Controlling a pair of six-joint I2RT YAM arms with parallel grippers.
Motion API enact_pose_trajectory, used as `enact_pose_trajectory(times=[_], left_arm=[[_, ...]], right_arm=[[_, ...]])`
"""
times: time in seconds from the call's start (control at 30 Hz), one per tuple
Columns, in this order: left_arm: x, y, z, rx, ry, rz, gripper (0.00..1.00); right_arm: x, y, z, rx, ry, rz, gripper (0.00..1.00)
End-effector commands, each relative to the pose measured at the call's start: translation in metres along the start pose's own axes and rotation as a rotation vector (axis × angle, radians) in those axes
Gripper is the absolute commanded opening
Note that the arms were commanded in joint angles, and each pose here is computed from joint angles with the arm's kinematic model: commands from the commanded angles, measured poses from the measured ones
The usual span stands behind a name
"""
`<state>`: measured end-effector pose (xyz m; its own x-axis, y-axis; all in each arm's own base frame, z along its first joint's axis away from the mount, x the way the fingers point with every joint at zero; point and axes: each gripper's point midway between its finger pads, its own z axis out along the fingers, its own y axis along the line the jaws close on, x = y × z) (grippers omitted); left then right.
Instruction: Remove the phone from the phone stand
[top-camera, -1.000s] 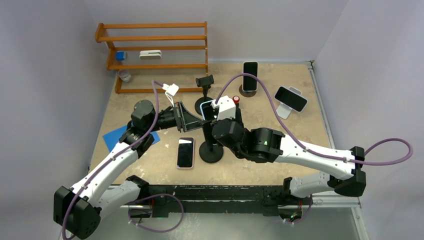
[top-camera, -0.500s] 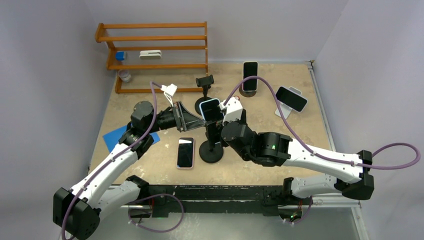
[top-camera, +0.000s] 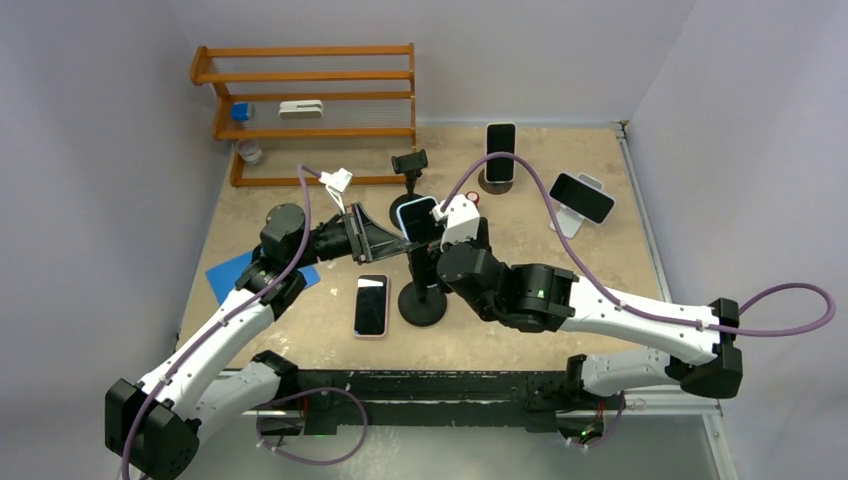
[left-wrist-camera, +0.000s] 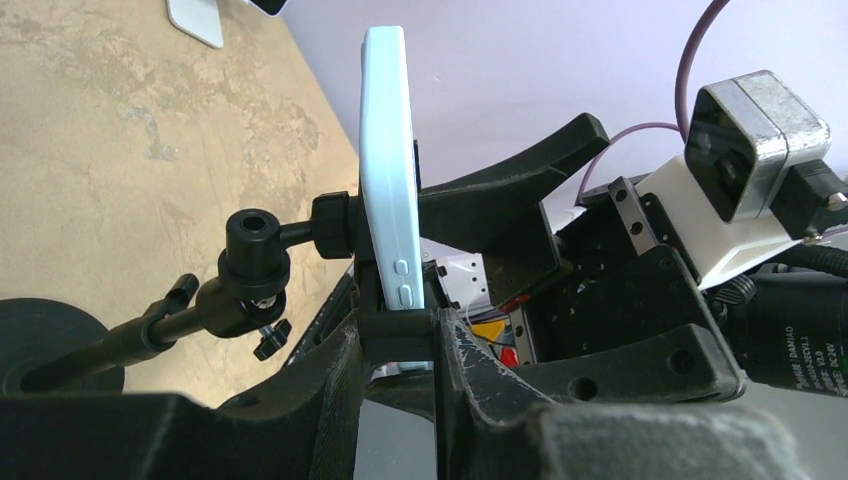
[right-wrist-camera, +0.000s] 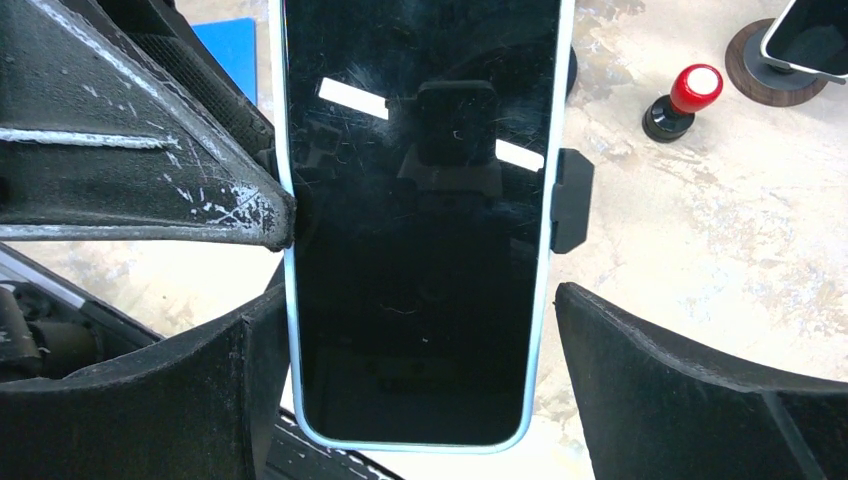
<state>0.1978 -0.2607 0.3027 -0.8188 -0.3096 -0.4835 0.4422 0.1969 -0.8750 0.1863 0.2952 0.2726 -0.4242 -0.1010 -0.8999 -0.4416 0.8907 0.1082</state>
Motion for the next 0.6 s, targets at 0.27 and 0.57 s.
enact_pose_trajectory(times=[0.27,0.57], left_arm=[[0.0034,-0.0036,-0.0034,0.007,0.002,0.007,0.00],[0.0045,-0.0050,-0.0053,0.007,0.003,0.011,0.00]], right_arm=[[-0.0128,0.0064,-0.0024,-0.018,-0.018,-0.024,0.95],[-0.0154,0.0040,-0.0016,-0.001,-0.031,-0.011,0.95]])
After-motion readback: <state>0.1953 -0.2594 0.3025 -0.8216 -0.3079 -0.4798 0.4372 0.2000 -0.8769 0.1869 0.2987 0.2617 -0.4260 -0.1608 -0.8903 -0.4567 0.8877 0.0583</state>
